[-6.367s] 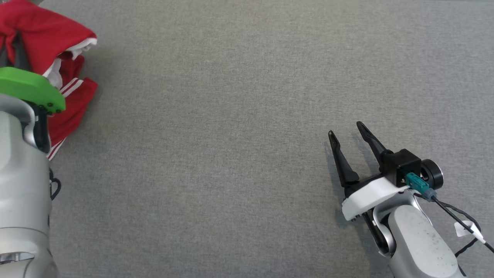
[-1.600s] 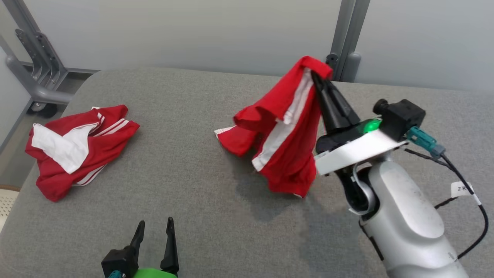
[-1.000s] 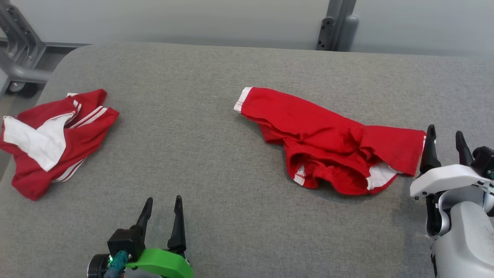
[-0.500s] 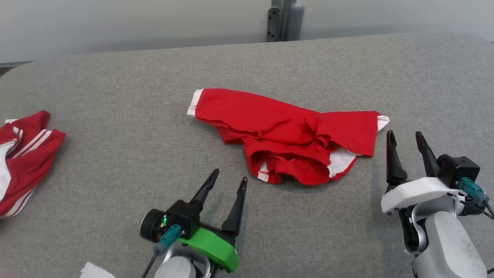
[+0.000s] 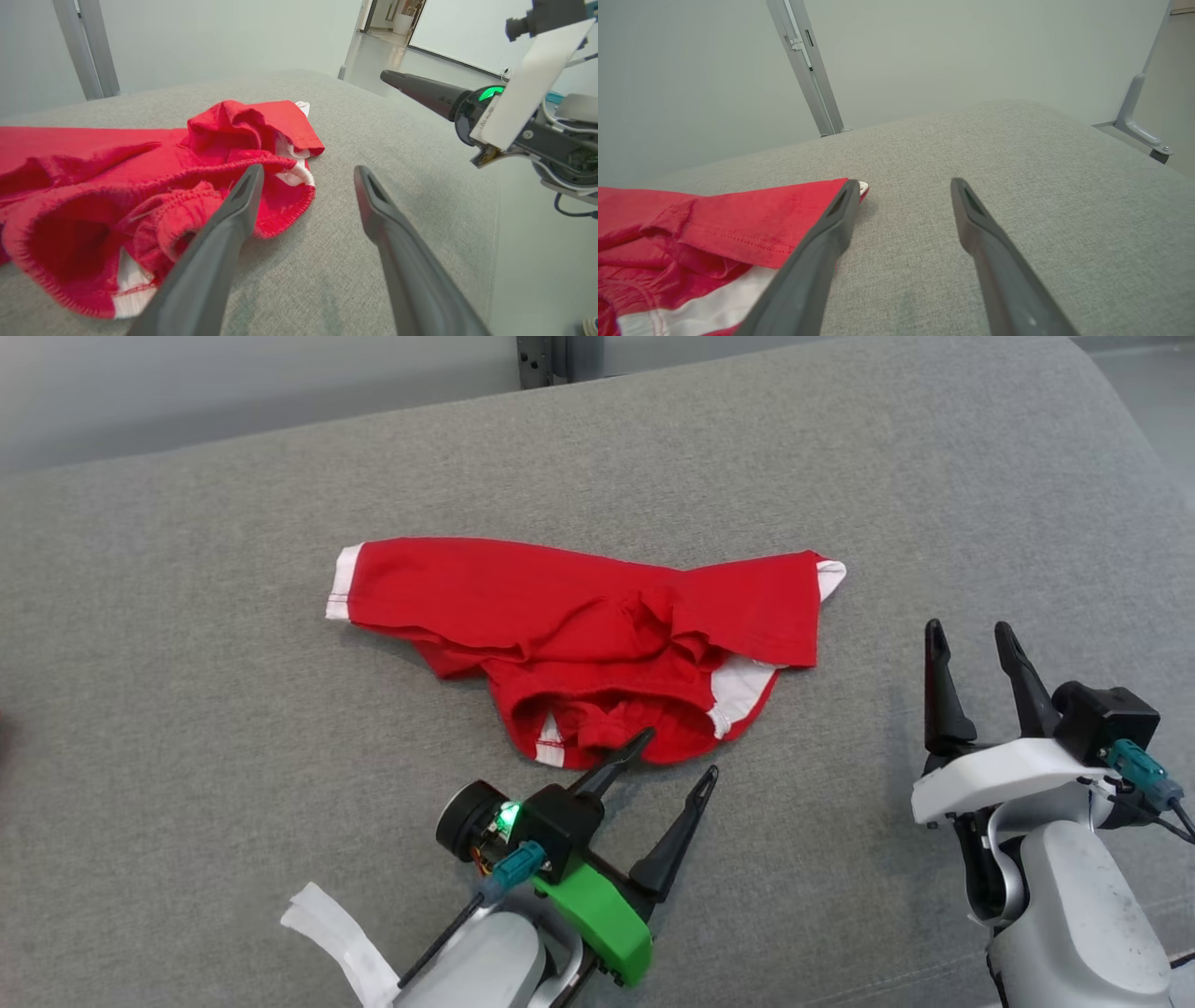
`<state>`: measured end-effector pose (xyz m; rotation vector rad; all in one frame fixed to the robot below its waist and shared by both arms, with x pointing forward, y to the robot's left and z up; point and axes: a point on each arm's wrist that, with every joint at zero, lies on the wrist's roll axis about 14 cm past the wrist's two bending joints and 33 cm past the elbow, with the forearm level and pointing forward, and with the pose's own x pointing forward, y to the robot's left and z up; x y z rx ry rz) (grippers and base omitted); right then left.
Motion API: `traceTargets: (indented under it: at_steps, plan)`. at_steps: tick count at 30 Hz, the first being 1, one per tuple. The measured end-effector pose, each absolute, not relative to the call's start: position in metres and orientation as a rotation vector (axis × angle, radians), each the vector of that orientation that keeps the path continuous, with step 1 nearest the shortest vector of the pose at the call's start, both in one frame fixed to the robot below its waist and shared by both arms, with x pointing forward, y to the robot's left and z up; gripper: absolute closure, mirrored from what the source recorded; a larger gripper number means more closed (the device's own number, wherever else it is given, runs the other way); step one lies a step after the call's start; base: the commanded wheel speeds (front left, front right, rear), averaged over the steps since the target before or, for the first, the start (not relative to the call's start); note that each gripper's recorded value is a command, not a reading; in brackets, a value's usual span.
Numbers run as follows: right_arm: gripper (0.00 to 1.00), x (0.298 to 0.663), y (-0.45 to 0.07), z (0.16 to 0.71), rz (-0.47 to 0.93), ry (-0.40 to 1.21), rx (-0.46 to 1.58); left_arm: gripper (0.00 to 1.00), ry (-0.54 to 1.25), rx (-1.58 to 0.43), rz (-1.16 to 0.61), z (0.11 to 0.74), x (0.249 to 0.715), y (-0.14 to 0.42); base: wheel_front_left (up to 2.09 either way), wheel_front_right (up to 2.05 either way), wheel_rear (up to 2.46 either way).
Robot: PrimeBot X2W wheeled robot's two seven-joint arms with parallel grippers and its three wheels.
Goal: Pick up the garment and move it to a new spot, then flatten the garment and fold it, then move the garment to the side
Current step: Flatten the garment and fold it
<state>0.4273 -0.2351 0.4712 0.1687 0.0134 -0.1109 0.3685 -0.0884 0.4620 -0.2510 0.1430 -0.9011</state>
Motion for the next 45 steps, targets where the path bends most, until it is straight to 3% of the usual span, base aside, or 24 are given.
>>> traceTargets:
  at_steps: [19,20,21,22,33,45]
  plan:
    - [0.0,0.416,-0.277,0.458,-0.229,0.045,0.161,0.0,0.303,-0.285,-0.945,0.411,0.385,-0.119,0.0,0.0,0.0]
    - [0.0,0.415,-0.278,0.457,-0.232,0.046,0.16,0.09,0.303,-0.283,-0.947,0.411,0.385,-0.12,0.0,0.0,0.0]
    - [0.0,0.415,-0.278,0.457,-0.234,0.046,0.162,0.66,0.3,-0.283,-0.945,0.412,0.387,-0.12,0.0,0.0,0.0]
    - [0.0,0.415,-0.278,0.458,-0.234,0.045,0.164,1.0,0.297,-0.285,-0.943,0.413,0.388,-0.121,0.0,0.0,0.0]
    - [0.0,0.42,-0.255,0.457,-0.171,0.049,0.178,1.0,0.27,-0.309,-0.715,0.419,0.413,-0.07,0.0,0.0,0.0]
    - [0.0,0.426,-0.128,0.457,0.189,0.079,0.222,1.0,0.256,-0.25,-0.248,0.409,0.405,0.077,0.0,0.0,0.0]
